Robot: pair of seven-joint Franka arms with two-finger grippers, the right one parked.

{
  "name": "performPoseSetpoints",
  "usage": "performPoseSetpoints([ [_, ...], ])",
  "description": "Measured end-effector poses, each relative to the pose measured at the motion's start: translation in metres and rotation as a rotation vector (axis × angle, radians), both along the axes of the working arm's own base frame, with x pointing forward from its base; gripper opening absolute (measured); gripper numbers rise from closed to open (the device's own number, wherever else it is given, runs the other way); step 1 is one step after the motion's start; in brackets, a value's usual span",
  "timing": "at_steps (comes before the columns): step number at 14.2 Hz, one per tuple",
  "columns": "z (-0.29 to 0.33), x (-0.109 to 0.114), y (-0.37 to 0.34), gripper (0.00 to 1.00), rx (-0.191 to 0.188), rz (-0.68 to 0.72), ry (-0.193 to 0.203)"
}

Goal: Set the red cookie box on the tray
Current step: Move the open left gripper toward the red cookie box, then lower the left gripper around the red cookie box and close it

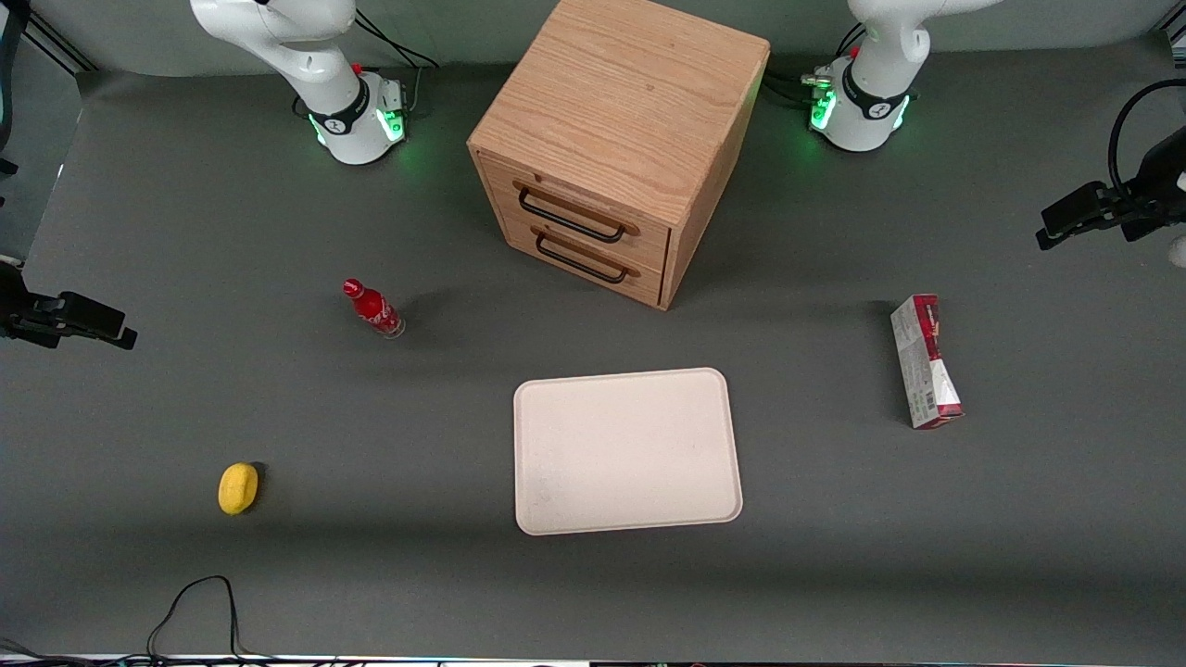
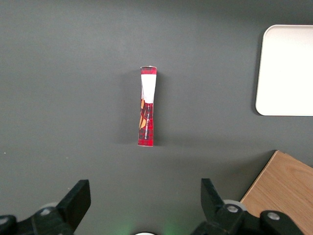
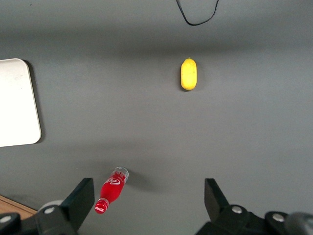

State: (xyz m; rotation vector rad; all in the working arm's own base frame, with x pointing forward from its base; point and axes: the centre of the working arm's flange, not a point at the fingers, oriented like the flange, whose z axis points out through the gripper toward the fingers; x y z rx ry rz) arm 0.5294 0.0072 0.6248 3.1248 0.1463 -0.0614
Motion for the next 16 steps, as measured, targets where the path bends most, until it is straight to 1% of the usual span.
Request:
performPoseSetpoints([
  [3,-0.003,0.001,0.0,1.0,-0.001,-0.012,0.006],
  [4,-0.008,0.003,0.001,1.0,0.0,-0.023,0.013],
  [6,-0.038,0.01,0.005,1.0,0.014,-0.046,0.036],
  [7,-0.061,0.016,0.006,1.0,0.021,-0.052,0.033],
  [9,-0.122,0.025,0.008,1.0,0.038,-0.064,0.015],
  [11,-0.184,0.029,0.009,1.0,0.062,-0.084,0.004],
  [13,-0.232,0.035,0.009,1.0,0.061,-0.098,-0.005],
  [16,-0.292,0.051,0.007,1.0,0.058,-0.121,-0.027],
])
